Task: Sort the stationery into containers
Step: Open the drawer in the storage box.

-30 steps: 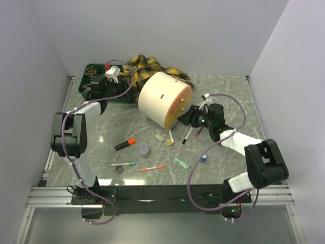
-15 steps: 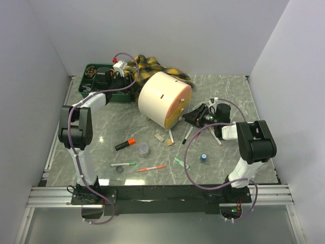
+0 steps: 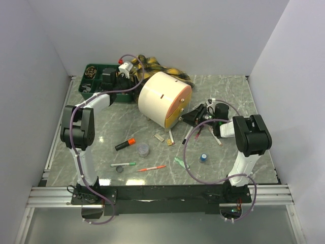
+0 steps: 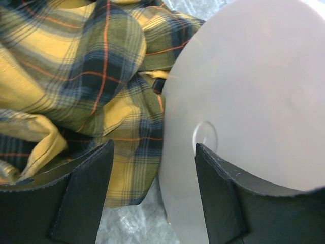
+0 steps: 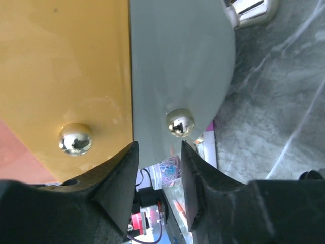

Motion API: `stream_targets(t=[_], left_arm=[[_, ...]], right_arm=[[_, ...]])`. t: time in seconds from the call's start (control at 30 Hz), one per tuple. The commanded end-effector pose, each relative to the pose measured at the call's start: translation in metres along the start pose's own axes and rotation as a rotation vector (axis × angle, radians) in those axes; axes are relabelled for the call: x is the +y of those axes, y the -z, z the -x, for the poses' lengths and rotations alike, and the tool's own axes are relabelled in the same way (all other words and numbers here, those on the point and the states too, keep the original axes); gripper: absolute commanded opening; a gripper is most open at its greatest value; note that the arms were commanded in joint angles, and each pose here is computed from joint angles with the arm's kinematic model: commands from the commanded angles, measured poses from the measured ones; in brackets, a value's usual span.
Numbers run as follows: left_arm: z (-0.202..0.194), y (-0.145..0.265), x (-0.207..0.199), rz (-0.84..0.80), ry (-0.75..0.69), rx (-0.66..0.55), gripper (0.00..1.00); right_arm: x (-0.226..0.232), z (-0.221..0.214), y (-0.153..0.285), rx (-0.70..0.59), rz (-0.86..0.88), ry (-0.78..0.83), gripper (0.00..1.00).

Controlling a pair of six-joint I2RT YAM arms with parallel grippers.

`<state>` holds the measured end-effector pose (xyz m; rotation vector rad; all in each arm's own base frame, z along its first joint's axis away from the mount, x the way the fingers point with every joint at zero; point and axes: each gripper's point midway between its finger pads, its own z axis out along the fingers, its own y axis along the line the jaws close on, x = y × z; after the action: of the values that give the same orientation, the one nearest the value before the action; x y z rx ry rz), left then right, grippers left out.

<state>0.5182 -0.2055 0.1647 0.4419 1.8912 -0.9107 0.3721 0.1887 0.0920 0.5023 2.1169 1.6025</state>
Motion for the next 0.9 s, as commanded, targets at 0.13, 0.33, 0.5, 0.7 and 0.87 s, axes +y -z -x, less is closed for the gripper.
stream_targets(t=[0.13,0.33,0.5,0.7,0.87], left_arm=[[0.016,0.01,0.003,0.014,-0.028,-0.047,0.71],[0.019,0.013,0.006,0.018,-0.023,-0.056,0.71],[0.019,0.016,0.009,0.022,-0.024,-0.06,0.71],[0.017,0.017,0.009,0.023,-0.021,-0.059,0.71],[0.017,0.021,0.008,0.028,-0.026,-0.059,0.71]], right_arm=[[0.007,0.005,-0.017,0.035,0.011,0.052,0.47],[0.001,0.003,-0.026,0.054,-0.014,0.039,0.48],[-0.004,-0.004,-0.028,0.065,-0.023,0.016,0.47],[-0.006,-0.004,-0.03,0.05,-0.021,0.007,0.44],[-0.009,0.0,-0.033,0.033,-0.021,0.012,0.42]])
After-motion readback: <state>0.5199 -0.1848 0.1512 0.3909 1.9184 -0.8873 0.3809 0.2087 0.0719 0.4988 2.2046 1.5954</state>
